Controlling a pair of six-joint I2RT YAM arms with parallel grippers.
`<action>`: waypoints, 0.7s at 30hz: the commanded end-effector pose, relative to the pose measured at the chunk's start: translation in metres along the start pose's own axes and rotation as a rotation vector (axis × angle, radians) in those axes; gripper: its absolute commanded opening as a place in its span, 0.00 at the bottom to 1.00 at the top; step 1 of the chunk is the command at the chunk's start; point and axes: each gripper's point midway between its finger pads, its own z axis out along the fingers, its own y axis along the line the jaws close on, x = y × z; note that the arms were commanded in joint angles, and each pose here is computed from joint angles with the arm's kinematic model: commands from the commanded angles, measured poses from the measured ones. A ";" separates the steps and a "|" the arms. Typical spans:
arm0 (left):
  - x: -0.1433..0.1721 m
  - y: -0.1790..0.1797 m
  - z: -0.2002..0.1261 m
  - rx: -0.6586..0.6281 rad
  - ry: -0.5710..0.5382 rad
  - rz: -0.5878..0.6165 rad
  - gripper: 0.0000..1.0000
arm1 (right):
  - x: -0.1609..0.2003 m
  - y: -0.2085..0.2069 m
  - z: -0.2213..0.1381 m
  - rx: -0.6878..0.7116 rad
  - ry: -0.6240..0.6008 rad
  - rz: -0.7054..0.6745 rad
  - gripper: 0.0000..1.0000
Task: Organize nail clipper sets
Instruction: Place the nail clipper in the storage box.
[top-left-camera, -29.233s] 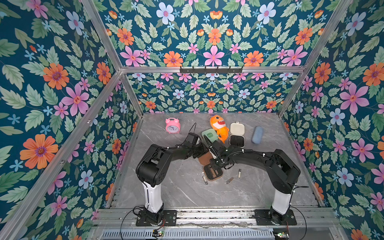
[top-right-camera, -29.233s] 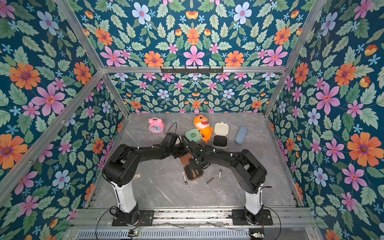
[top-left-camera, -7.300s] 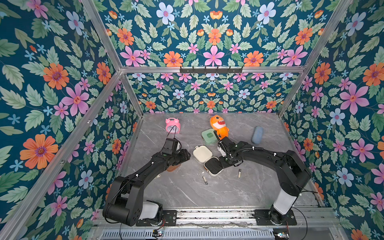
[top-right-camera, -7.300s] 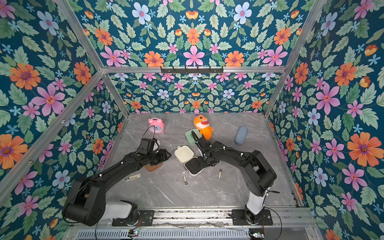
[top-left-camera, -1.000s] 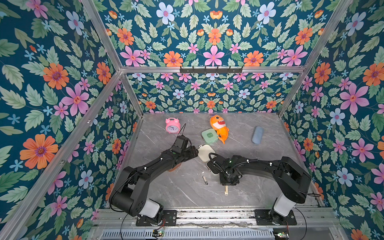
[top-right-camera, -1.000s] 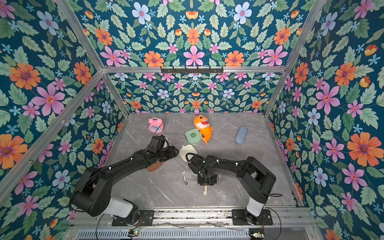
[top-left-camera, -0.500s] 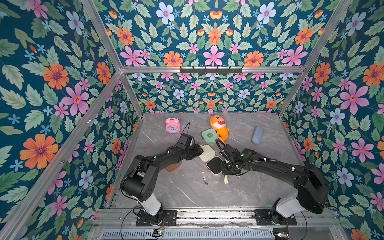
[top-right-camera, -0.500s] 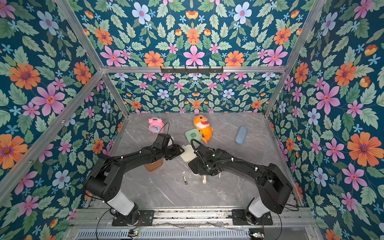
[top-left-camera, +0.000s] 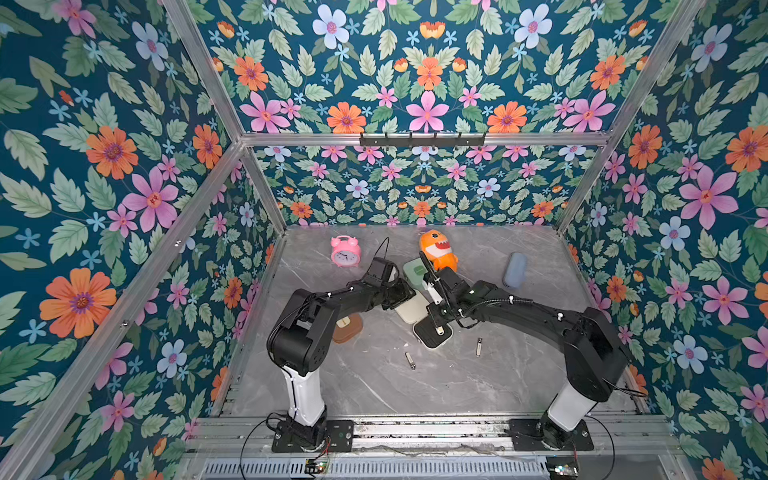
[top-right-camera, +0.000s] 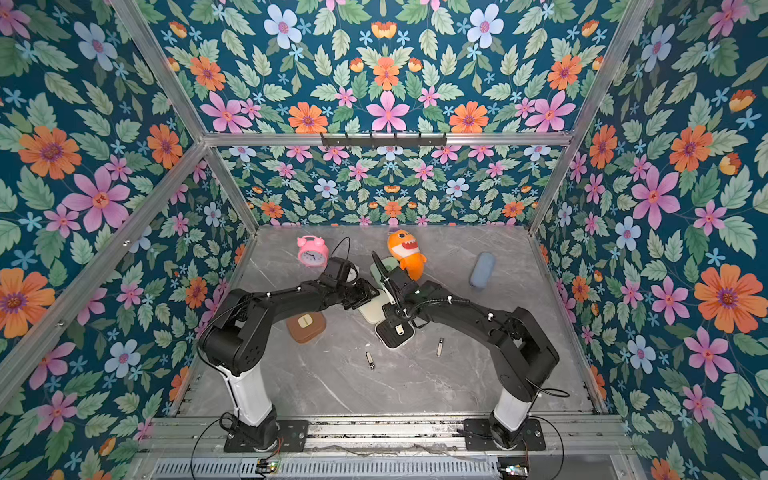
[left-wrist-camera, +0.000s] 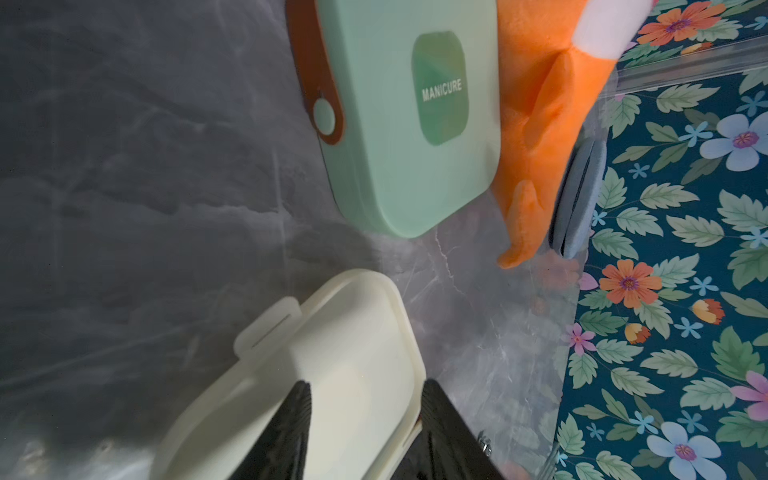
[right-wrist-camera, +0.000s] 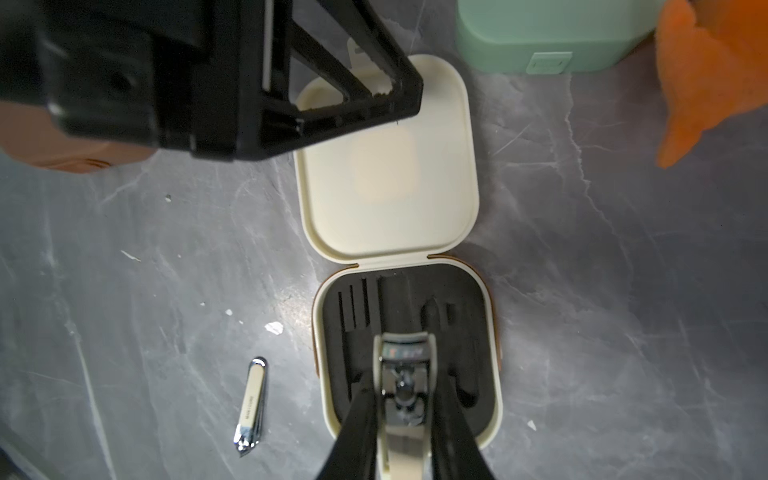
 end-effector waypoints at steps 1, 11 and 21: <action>-0.002 0.001 0.003 0.012 -0.007 0.001 0.46 | -0.007 0.007 0.007 -0.036 -0.032 -0.090 0.08; 0.001 0.008 0.007 -0.004 0.001 -0.004 0.45 | -0.006 0.015 0.020 -0.086 -0.036 -0.116 0.10; 0.003 0.011 0.008 -0.012 0.004 -0.004 0.45 | 0.009 0.009 0.037 -0.060 0.030 -0.135 0.10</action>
